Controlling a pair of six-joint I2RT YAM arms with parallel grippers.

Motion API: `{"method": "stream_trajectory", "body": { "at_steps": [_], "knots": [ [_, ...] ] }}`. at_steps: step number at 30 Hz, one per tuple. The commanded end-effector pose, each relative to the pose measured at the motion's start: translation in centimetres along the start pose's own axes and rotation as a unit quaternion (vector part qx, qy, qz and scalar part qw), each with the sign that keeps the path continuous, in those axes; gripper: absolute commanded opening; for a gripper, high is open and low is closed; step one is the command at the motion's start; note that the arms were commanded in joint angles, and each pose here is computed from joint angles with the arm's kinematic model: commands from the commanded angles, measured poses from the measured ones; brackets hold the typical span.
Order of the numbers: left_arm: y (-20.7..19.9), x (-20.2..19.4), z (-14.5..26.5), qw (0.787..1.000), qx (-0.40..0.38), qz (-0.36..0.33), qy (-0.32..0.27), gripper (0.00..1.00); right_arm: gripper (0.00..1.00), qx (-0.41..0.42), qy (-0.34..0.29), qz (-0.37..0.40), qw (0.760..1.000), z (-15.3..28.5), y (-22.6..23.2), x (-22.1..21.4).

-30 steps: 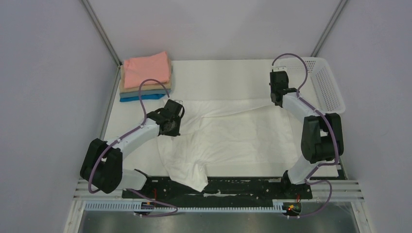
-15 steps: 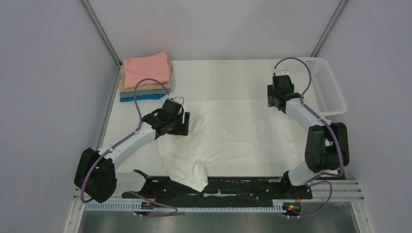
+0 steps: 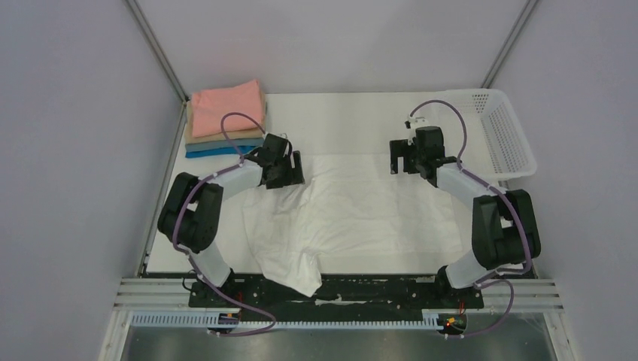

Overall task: Fold and stack the t-shirts
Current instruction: Grab the side of the flattened tshirt closest away from the robot with both arms

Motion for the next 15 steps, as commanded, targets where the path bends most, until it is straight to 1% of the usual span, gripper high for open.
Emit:
{"method": "stream_trajectory", "body": {
  "at_steps": [1, 4, 8, 10, 15],
  "knots": [
    [-0.4, 1.6, -2.6, 0.998, -0.023, 0.053, 0.014, 0.83, 0.98, -0.017, -0.004, -0.030, 0.999, -2.4, -0.1, 0.2],
    [0.3, 2.0, -3.5, 0.998, -0.014, 0.065, 0.023, 0.84, 0.98, -0.044, 0.014, -0.044, 0.998, -4.2, -0.8, -0.3],
    [0.4, 3.2, -4.0, 0.998, -0.007, 0.059, 0.020, 0.84, 0.98, -0.080, 0.026, -0.076, 0.994, -6.0, -2.2, -0.7],
    [0.5, 4.0, -4.3, 0.998, 0.009, 0.054, 0.017, 0.84, 0.98, -0.089, 0.023, -0.089, 0.992, -6.7, -2.7, -0.3],
    [0.9, 6.0, -5.2, 0.998, 0.044, 0.040, 0.009, 0.85, 0.98, -0.106, 0.016, -0.093, 0.990, -8.2, -3.6, 0.8]
  ]
}}
Point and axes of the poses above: each gripper's point midway between its finger pads, its own z axis back along the fingers, its own y axis along the line the jaws close on, x = y × z, the point moved 4 cm from there along z, back along the fingers, and after that the axes turned 1 degree about z, right-handed, at the moved point
